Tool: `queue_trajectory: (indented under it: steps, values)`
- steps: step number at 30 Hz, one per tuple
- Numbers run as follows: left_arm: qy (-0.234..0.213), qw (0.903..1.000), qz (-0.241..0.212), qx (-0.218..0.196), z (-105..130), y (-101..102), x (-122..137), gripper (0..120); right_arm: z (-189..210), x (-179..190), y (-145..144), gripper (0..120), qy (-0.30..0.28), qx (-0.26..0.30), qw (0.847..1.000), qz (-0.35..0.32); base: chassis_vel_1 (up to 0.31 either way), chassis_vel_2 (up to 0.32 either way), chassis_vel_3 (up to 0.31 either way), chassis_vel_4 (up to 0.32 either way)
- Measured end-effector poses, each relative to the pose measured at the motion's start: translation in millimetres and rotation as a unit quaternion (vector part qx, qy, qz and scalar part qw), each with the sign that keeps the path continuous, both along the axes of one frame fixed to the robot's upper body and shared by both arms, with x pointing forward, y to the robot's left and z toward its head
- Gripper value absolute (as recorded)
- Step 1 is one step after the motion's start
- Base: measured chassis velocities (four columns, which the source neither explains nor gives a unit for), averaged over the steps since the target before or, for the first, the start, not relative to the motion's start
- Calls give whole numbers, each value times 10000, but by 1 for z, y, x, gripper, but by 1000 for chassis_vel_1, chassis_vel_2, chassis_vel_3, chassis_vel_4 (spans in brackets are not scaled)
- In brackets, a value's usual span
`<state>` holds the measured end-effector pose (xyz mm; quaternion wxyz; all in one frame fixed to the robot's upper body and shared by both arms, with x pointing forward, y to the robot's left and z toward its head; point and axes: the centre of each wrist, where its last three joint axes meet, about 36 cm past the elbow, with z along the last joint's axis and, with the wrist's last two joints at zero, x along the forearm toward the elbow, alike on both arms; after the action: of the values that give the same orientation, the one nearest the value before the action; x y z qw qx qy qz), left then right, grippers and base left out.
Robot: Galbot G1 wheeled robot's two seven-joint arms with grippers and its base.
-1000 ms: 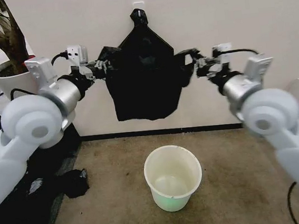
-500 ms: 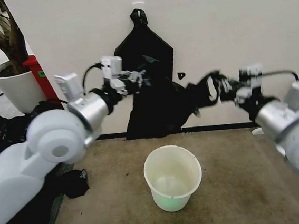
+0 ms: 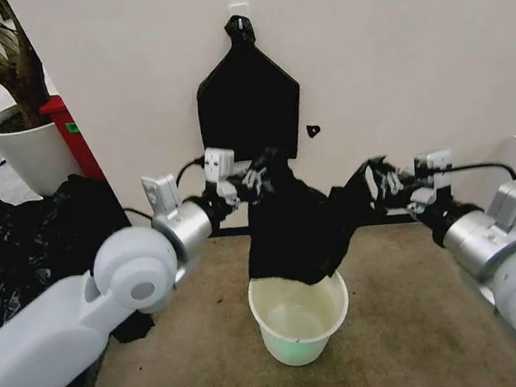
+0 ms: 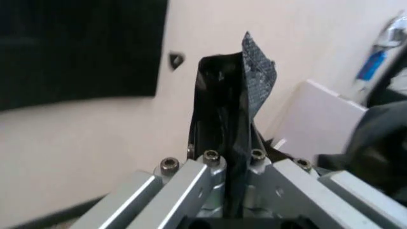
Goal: Place the garbage bag over the trash bin.
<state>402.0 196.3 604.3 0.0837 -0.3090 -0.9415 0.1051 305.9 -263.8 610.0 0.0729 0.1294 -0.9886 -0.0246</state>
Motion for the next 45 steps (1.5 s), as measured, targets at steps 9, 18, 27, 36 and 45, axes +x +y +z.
queue_trajectory:
  steps: [9,18,27,36,45]
  values:
    - [556,9982,246,16,-42,10,-13,0,-18,0,4,0,253,103,9996,-58,0,0,0,0]
    - [931,9934,544,389,-83,33,-41,0,-41,-5,11,0,798,328,9962,-145,0,0,0,0]
    - [1144,9896,507,703,-102,37,-86,0,-57,-23,14,0,1233,436,9910,-286,0,0,0,0]
    - [1050,9886,588,905,-94,39,-103,0,-74,-48,15,0,1765,124,9824,-595,0,0,0,0]
    - [1241,9835,965,899,-116,47,-80,0,-89,-32,8,0,1531,129,9846,-835,0,0,0,0]
